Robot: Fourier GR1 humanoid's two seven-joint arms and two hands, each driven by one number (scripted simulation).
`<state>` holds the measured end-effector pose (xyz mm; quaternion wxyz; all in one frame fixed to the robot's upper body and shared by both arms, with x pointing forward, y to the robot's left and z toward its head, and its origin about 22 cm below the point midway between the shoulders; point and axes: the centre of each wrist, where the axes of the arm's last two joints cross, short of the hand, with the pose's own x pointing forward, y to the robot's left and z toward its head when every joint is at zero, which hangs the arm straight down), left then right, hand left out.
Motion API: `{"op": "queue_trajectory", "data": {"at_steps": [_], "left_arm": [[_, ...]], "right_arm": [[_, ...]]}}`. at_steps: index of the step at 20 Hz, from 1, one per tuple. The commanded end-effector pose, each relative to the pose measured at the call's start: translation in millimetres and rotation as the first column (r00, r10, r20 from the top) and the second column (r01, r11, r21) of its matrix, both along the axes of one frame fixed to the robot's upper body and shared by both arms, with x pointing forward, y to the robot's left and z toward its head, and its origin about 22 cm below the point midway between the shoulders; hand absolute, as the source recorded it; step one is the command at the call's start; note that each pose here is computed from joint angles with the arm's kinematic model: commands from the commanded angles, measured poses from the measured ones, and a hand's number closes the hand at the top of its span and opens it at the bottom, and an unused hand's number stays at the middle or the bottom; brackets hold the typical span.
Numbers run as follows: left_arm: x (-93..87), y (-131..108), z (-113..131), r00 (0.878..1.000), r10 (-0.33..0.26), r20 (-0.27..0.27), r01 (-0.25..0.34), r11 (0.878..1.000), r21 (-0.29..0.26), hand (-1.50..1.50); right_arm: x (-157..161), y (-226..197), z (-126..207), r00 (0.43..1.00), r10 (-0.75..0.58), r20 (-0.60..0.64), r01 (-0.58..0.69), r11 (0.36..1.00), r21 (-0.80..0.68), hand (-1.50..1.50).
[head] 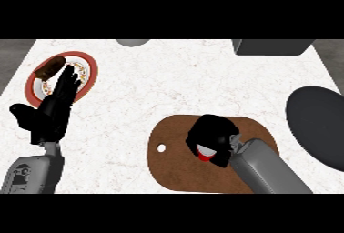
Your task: Pick the can from the cutting board and place it in the pan
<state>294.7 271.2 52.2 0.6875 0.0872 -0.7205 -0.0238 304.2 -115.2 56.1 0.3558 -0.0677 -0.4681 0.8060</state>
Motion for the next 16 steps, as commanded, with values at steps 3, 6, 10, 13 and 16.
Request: {"op": "queue_trajectory", "data": {"at_steps": [3,6,10,13,16], "left_arm": [[0.1,-1,-7,0.999,0.051,0.007,-0.051,0.999,0.019,0.00],[-7.3,20,-10,0.996,0.094,-0.007,-0.094,0.996,0.012,0.00],[-13.0,14,-11,0.997,0.075,-0.010,-0.075,0.997,0.006,0.00],[-17.0,19,-17,0.997,0.071,-0.009,-0.071,0.997,0.026,0.00],[-11.6,25,-8,0.998,0.065,-0.017,-0.065,0.998,0.000,0.00]], "right_arm": [[-36,-19,-31,0.978,-0.207,-0.019,0.207,0.978,0.038,1.50],[-56,-44,-46,0.881,-0.473,-0.031,0.473,0.881,-0.008,1.50],[-104,-46,-38,0.776,-0.631,0.005,0.629,0.774,0.077,1.50],[-130,-57,-6,0.699,-0.703,0.131,0.672,0.708,0.215,1.50],[-148,-56,18,0.617,-0.744,0.256,0.620,0.660,0.424,1.50]]}}
